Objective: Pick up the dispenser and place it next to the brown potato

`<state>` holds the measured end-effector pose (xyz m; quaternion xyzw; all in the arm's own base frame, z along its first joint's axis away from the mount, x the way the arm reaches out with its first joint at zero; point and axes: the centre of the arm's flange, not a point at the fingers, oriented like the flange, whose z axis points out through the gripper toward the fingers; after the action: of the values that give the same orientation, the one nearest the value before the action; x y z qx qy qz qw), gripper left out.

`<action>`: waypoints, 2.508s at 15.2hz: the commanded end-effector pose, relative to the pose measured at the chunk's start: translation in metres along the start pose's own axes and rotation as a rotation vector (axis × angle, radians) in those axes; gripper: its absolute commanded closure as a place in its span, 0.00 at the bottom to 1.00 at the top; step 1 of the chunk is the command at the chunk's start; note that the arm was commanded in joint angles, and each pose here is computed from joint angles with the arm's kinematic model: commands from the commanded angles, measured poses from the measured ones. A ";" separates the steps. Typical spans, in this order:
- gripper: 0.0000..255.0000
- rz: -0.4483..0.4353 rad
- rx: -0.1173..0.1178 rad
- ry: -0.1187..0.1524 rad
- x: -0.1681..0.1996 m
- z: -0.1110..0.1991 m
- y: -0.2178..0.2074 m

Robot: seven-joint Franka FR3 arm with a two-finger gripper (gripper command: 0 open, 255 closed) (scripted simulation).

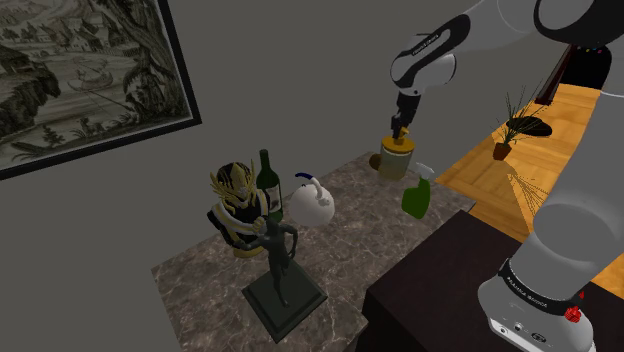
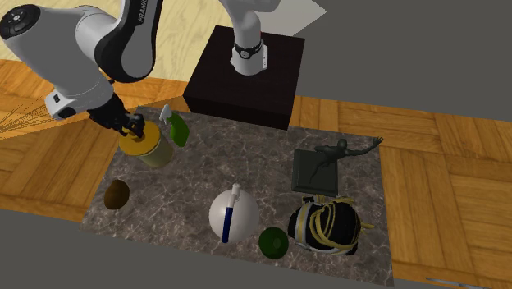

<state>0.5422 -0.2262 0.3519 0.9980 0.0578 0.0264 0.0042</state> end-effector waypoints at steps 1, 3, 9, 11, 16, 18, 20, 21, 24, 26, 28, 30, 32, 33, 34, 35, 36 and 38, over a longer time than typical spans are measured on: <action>1.00 0.000 -0.001 0.001 -0.001 0.011 -0.001; 1.00 0.000 -0.001 0.001 -0.002 0.021 -0.001; 1.00 0.000 -0.001 0.001 -0.003 0.053 -0.001; 1.00 0.000 -0.001 0.001 -0.004 0.064 -0.001; 1.00 0.000 -0.001 0.001 -0.005 0.090 -0.002; 1.00 0.000 -0.001 0.001 -0.006 0.100 -0.002; 1.00 0.000 -0.001 0.001 -0.006 0.111 -0.002; 1.00 0.000 -0.001 0.001 -0.007 0.116 -0.002; 1.00 0.000 -0.001 0.001 -0.007 0.124 -0.002; 1.00 0.000 -0.001 0.001 -0.007 0.124 -0.002; 1.00 0.000 -0.001 0.001 -0.007 0.124 -0.002; 1.00 0.000 -0.001 0.001 -0.007 0.124 -0.002; 0.00 0.000 -0.001 0.001 -0.007 0.124 -0.002; 0.00 0.000 -0.001 0.001 -0.007 0.124 -0.002; 0.00 0.000 -0.001 0.001 -0.007 0.124 -0.002; 0.00 0.000 -0.001 0.001 -0.007 0.124 -0.002; 0.00 0.000 -0.001 0.001 -0.007 0.124 -0.002; 0.00 0.000 -0.001 0.001 -0.007 0.098 -0.002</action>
<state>0.5434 -0.2255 0.2435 0.9979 0.0579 0.0273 0.0046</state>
